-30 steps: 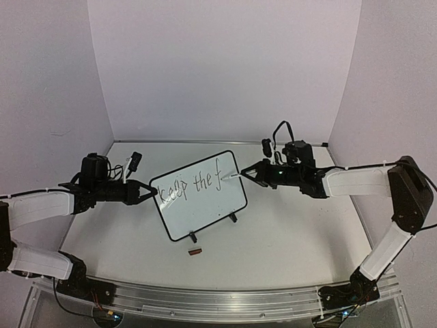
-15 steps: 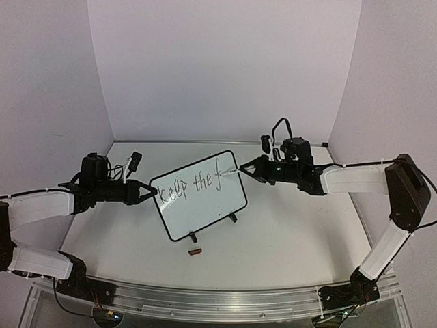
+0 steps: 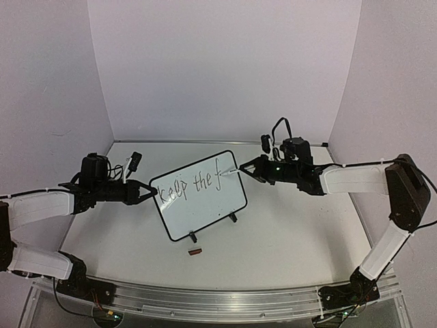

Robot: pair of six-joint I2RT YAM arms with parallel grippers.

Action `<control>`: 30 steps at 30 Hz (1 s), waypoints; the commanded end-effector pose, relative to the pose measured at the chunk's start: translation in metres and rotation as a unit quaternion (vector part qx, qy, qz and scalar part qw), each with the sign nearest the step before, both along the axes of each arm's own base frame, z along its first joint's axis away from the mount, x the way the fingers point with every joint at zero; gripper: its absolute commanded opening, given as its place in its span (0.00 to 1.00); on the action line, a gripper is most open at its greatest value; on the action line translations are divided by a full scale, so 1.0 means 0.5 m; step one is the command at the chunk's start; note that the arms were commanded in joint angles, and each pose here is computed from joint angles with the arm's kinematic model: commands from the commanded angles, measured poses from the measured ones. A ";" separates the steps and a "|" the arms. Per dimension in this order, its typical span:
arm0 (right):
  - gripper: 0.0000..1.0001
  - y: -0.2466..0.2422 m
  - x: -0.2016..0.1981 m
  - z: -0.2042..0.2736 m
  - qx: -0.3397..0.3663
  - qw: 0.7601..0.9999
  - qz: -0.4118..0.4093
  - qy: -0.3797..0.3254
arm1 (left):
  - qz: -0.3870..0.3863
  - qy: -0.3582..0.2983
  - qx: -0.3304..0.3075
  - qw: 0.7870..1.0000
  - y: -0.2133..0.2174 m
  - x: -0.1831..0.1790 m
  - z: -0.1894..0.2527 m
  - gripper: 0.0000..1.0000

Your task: Write a sentence on the whiteboard

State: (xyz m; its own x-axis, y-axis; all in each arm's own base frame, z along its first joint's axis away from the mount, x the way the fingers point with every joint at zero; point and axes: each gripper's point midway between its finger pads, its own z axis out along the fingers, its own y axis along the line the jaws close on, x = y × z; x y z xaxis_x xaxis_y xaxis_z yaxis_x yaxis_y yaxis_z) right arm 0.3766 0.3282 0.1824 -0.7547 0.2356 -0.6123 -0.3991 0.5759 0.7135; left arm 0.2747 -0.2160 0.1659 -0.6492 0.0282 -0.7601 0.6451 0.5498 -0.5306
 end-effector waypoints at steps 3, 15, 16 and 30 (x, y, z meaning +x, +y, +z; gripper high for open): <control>0.00 -0.010 0.014 0.051 0.013 0.999 -0.019 -0.034 | 0.026 -0.038 0.023 0.999 0.013 0.034 0.019 0.00; 0.00 -0.017 0.011 0.055 0.012 0.999 -0.024 -0.039 | 0.026 -0.038 0.023 0.999 0.014 0.035 0.020 0.00; 0.00 -0.017 0.011 0.054 0.012 0.999 -0.023 -0.037 | 0.026 -0.038 0.023 0.999 0.014 0.035 0.020 0.00; 0.00 -0.016 -0.009 0.007 0.006 1.000 -0.008 -0.007 | 0.025 -0.038 0.023 0.999 0.013 0.036 0.018 0.00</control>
State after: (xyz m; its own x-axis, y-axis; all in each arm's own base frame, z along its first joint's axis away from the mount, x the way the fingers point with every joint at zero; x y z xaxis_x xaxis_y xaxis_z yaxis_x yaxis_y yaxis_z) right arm 0.3745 0.3238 0.1774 -0.7537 0.2422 -0.6110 -0.3877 0.5868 0.7109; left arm 0.2747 -0.2161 0.1659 -0.6495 0.0281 -0.7599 0.6450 0.5495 -0.5310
